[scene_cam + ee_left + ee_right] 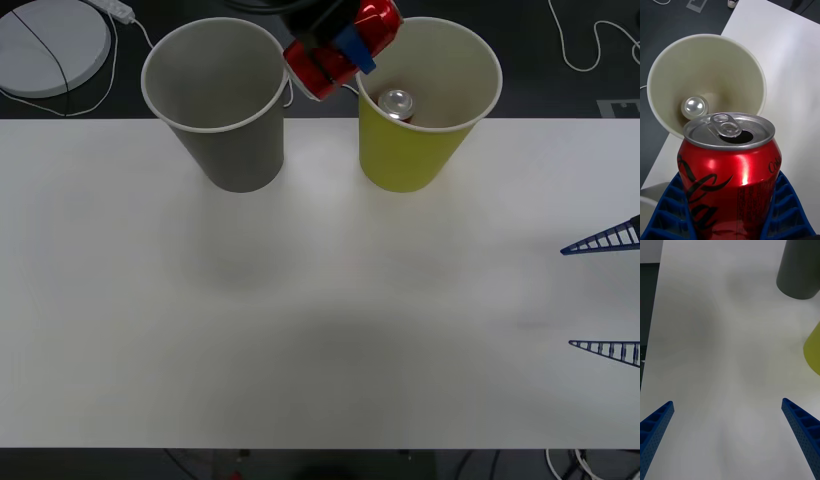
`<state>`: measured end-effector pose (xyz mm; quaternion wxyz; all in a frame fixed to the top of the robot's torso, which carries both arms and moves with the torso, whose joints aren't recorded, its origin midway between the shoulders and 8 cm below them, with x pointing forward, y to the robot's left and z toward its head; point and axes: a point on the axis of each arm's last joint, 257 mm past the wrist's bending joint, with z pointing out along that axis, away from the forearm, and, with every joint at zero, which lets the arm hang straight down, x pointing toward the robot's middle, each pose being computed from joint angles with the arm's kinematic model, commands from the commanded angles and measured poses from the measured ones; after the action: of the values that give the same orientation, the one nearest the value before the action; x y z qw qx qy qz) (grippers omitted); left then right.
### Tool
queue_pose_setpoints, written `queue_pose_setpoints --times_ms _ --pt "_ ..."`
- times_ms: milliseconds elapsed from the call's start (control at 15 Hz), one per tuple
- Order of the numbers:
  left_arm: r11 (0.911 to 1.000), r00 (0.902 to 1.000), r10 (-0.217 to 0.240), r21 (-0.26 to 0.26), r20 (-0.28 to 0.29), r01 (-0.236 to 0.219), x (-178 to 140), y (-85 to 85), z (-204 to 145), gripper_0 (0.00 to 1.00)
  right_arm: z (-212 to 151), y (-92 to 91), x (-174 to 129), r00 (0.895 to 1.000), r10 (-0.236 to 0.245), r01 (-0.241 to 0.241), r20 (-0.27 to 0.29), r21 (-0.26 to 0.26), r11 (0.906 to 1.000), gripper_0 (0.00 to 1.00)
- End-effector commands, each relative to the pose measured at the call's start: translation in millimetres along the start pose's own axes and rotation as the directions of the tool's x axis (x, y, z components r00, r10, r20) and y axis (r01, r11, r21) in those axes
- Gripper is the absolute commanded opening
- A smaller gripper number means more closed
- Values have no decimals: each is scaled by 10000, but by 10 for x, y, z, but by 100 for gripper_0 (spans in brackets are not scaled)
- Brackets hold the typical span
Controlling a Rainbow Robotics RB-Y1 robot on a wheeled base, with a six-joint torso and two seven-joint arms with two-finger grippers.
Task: Put the can into the green bin and the plastic bottle into the gray bin
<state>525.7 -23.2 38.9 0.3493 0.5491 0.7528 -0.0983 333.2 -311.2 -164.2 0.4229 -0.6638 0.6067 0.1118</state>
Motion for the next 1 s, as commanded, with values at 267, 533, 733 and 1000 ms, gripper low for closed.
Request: queue_pose_setpoints --times_ms 267,533,733,1000 --pt "9952 9976 -694 -690 10 694 -662 148 406 0 0 0 0 10000 0 0 0 0 10000 100" --pt "9834 9897 -1331 -1171 521 1385 -1108 192 651 0 0 0 0 10000 0 0 0 0 10000 100" --pt "9791 9854 -1410 -1339 953 1530 -1228 199 757 0 0 0 0 10000 0 0 0 0 10000 100" --pt "9777 9833 -1424 -1390 1133 1576 -1267 222 758 0 0 0 0 10000 0 0 0 0 10000 100"
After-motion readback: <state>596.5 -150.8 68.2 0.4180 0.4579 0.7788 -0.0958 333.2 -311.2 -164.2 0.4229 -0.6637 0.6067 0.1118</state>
